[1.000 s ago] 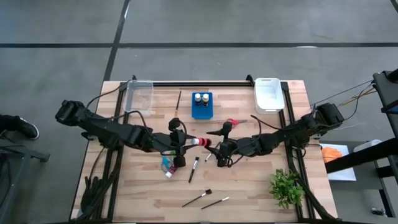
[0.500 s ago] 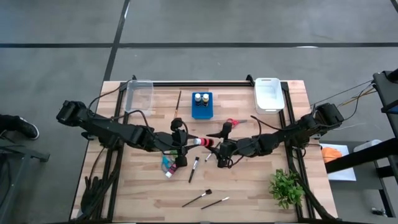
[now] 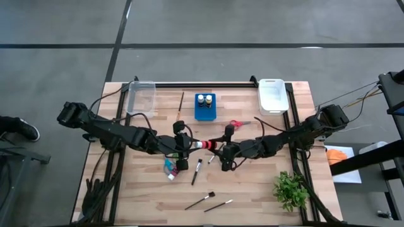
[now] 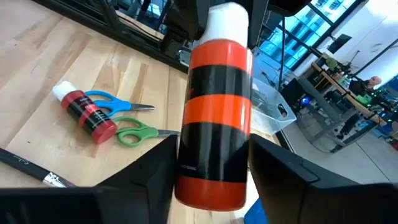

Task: Pick & Place Paint Supplies
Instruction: Put the orange paint bottle into the blue bin

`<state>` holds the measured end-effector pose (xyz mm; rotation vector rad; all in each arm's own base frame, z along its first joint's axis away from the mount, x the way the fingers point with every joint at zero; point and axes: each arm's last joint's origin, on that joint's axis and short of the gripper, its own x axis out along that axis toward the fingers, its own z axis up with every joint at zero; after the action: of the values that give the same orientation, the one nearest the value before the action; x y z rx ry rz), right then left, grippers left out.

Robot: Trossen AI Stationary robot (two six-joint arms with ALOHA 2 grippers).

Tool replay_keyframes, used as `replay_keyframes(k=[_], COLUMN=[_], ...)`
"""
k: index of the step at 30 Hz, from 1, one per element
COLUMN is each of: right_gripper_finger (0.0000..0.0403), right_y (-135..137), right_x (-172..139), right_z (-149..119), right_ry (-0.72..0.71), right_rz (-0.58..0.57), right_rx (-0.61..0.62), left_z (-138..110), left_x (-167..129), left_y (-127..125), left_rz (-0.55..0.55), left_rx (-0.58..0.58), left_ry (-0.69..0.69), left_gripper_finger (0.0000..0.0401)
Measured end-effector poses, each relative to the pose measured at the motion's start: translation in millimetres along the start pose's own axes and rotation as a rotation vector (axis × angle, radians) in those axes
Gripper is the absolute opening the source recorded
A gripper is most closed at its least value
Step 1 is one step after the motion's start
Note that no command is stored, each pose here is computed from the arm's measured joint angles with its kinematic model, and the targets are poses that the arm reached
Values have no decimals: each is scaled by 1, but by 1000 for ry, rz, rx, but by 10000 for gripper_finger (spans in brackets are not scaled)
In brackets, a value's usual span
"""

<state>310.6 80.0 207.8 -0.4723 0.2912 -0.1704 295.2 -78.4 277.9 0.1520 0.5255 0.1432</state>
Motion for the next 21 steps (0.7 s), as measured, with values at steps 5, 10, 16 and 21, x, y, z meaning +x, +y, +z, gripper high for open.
replay_keyframes(k=[5, 10, 16, 21], right_gripper_finger=[213, 187, 144, 159], right_y=[0, 0, 1, 1], right_x=[0, 0, 0, 0], right_z=[0, 0, 0, 0], right_ry=[-3, -6, -13, -13], right_rz=[1, 10, 37, 41], right_rx=[2, 2, 10, 29], left_z=[0, 1, 1, 2], left_x=[0, 0, 0, 0], left_y=[0, 0, 0, 0], left_rz=[0, 0, -1, -1], left_rx=[5, 0, 12, 8], left_ry=[3, -7, -14, -24], left_gripper_finger=[122, 123, 128, 122])
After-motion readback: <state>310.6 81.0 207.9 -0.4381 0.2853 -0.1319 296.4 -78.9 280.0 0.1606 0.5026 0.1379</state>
